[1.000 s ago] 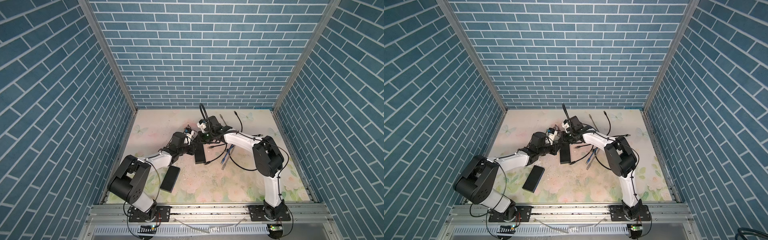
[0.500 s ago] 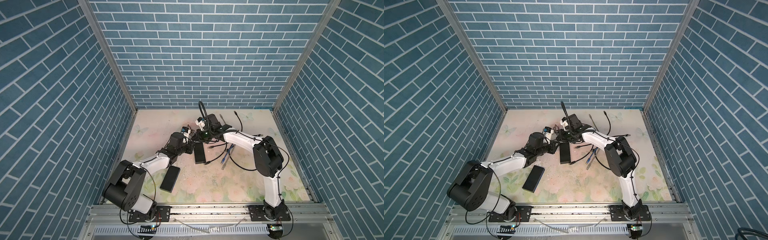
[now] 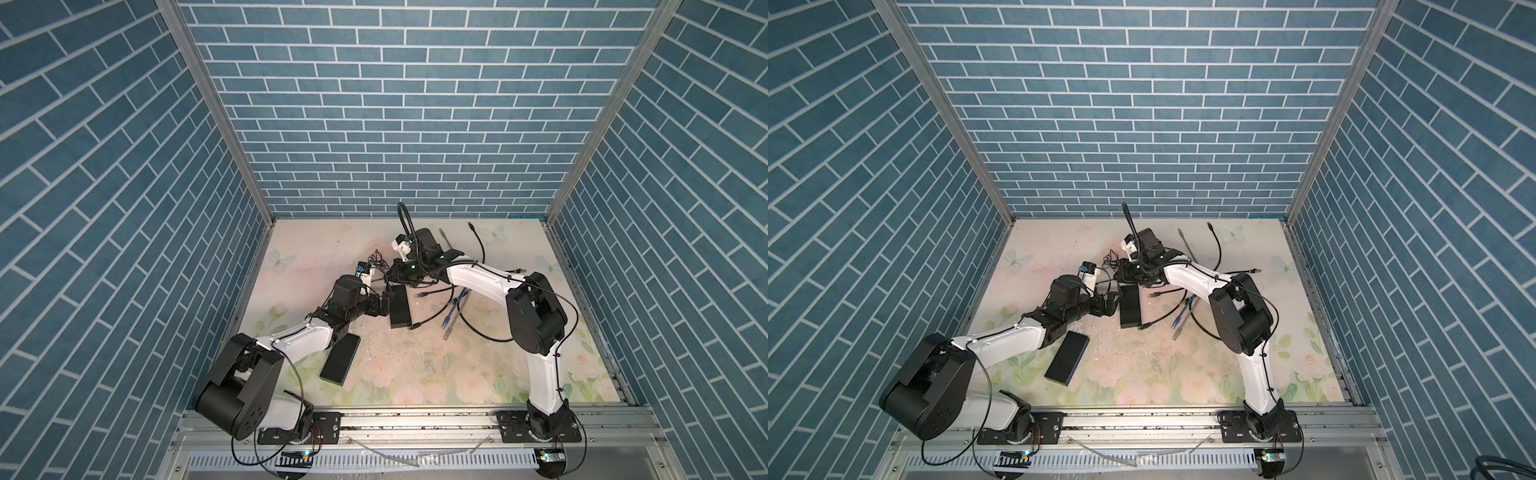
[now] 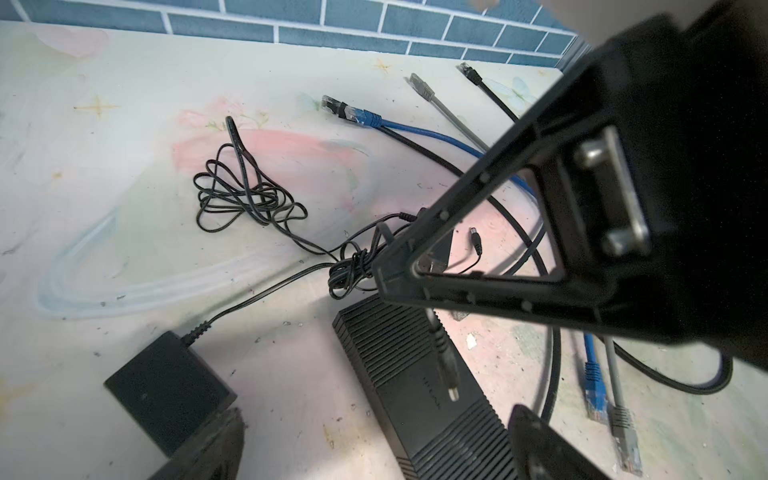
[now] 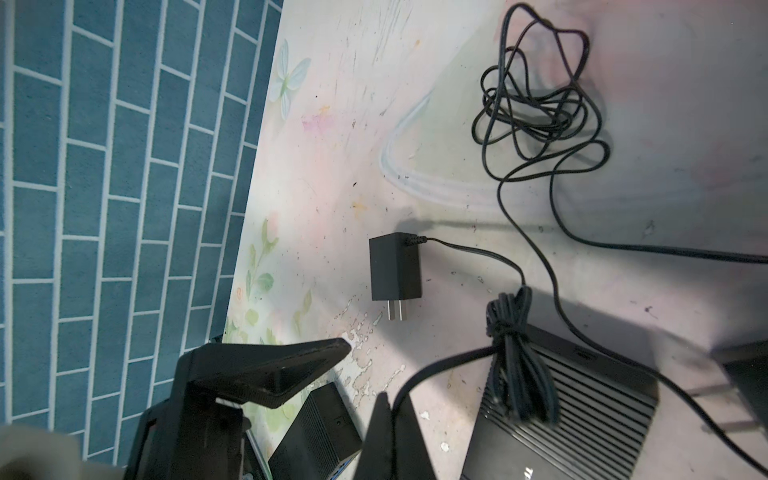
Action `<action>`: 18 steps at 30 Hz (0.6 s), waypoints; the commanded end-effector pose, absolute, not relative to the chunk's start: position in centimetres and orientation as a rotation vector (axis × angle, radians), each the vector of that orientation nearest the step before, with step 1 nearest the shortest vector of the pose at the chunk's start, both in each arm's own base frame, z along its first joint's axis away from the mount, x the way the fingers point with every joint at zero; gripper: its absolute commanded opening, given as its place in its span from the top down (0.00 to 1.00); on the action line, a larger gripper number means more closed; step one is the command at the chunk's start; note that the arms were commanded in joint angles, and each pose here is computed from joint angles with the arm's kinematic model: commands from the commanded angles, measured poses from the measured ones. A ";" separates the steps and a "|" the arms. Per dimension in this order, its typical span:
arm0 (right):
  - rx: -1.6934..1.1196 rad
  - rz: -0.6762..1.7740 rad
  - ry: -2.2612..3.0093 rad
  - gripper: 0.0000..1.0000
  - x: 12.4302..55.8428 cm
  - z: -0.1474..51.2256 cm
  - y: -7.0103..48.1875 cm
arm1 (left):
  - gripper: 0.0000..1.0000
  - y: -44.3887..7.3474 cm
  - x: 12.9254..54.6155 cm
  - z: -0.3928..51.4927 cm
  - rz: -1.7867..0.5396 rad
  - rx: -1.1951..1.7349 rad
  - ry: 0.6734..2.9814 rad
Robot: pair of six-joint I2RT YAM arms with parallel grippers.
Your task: Insert the plug into the switch port
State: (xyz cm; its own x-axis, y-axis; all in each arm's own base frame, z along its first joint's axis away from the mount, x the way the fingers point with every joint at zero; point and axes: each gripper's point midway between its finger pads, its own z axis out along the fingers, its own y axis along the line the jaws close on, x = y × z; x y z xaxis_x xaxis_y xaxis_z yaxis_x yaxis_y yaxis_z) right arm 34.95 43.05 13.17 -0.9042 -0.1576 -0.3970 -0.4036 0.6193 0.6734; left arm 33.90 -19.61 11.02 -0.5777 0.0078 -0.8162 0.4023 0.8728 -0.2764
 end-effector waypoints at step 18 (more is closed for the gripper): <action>-0.500 1.170 2.382 1.00 35.9 17.5 43.2 | 0.12 -19.3 32.6 12.4 -0.618 0.278 1.972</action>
State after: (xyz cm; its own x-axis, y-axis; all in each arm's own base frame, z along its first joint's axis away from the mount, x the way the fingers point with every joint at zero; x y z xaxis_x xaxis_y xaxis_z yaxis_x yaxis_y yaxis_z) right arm 35.50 43.00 13.52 -0.8857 -0.1560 -0.4372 -0.4316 0.6231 0.6522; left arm 32.47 -18.67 11.97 -0.4841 -0.0173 -0.8748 0.4326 0.8643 -0.2565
